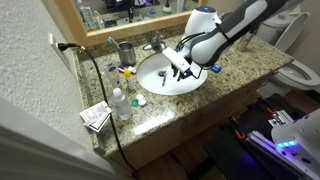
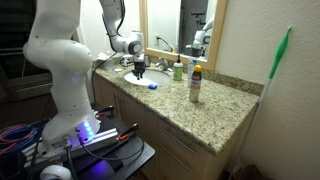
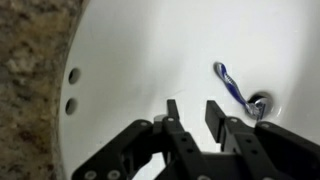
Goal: Pick up the shaving stick from the hand washing basin and place it on the counter
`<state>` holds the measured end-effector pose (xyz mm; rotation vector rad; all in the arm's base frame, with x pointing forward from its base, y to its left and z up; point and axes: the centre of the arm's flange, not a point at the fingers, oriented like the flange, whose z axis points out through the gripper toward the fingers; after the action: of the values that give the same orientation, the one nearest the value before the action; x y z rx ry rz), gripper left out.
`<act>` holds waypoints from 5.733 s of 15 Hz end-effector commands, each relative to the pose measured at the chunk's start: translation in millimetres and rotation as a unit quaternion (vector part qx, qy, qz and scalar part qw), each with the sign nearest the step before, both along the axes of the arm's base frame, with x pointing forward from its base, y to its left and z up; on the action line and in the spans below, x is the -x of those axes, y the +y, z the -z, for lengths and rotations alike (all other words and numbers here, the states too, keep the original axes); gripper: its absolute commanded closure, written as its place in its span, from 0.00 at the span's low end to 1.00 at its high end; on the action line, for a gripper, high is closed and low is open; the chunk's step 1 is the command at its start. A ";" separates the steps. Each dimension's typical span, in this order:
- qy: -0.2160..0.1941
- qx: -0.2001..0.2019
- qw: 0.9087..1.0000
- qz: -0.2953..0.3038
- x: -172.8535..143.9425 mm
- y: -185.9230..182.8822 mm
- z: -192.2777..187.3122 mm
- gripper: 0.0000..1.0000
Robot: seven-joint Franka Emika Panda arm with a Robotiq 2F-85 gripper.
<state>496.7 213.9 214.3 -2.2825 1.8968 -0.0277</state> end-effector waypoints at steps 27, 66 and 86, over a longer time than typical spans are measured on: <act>0.009 0.101 0.935 -0.340 -56.1 15.2 60.7 0.00; 0.039 0.081 0.943 -0.320 -62.7 23.7 104.9 0.00; 0.037 0.087 0.945 -0.314 -88.6 38.3 136.4 0.55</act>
<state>590.6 257.0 95.4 -2.9569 1.1379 -0.0439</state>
